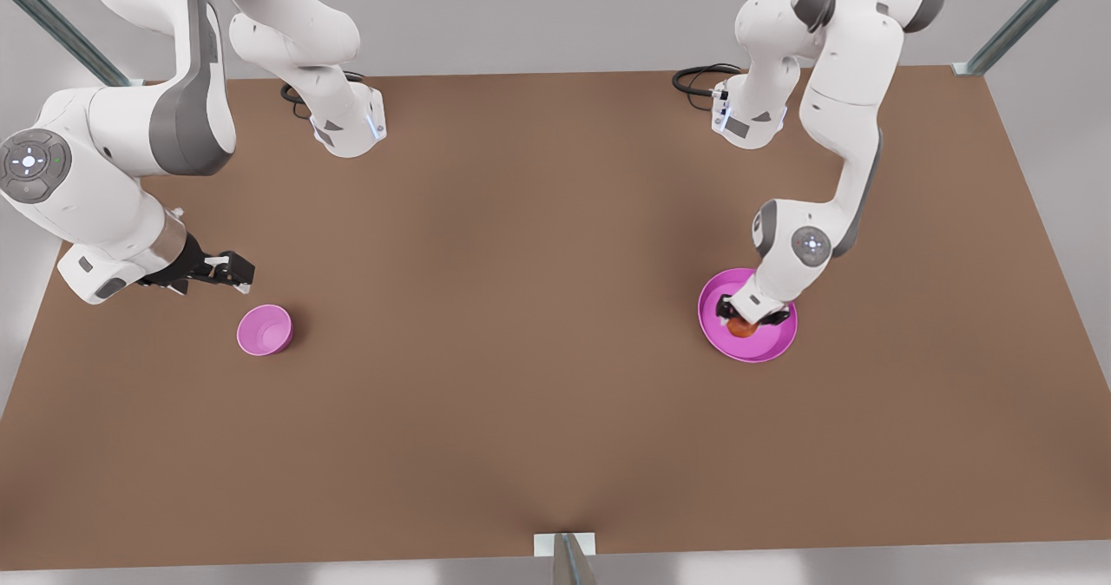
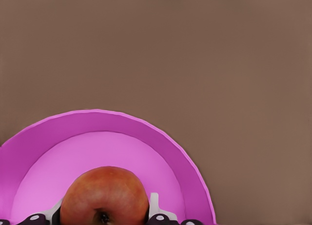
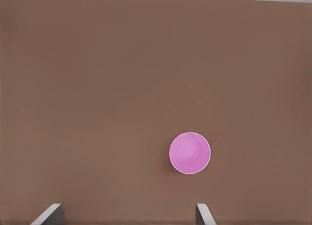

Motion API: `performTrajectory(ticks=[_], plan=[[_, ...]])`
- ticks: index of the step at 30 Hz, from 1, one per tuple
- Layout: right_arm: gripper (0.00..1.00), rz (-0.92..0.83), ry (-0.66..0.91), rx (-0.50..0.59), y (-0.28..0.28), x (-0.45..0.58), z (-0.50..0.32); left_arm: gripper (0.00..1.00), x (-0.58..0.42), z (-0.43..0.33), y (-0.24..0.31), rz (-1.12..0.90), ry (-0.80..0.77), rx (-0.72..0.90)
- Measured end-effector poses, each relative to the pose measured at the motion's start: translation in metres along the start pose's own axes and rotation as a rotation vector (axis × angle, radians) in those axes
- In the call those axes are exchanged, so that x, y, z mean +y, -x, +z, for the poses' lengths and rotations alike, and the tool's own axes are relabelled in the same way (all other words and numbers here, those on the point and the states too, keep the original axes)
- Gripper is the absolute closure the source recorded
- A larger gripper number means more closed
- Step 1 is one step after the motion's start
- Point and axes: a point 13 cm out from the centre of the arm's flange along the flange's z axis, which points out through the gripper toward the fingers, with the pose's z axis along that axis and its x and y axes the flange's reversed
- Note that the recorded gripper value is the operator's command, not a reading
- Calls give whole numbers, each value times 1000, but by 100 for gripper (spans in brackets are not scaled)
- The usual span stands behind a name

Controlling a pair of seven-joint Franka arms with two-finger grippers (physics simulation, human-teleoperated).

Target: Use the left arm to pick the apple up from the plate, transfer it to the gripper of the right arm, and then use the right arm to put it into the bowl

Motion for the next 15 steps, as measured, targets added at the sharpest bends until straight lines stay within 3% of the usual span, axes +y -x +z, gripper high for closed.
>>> performTrajectory(ticks=[7, 15], plan=[[0, -4, 0, -1, 0, 1, 0, 33, -38, -46, 37, -12, -58, -65], [0, -3, 9, 0, 0, 2, 0, 32, -210, -98, 66, -309, -509, 34]])
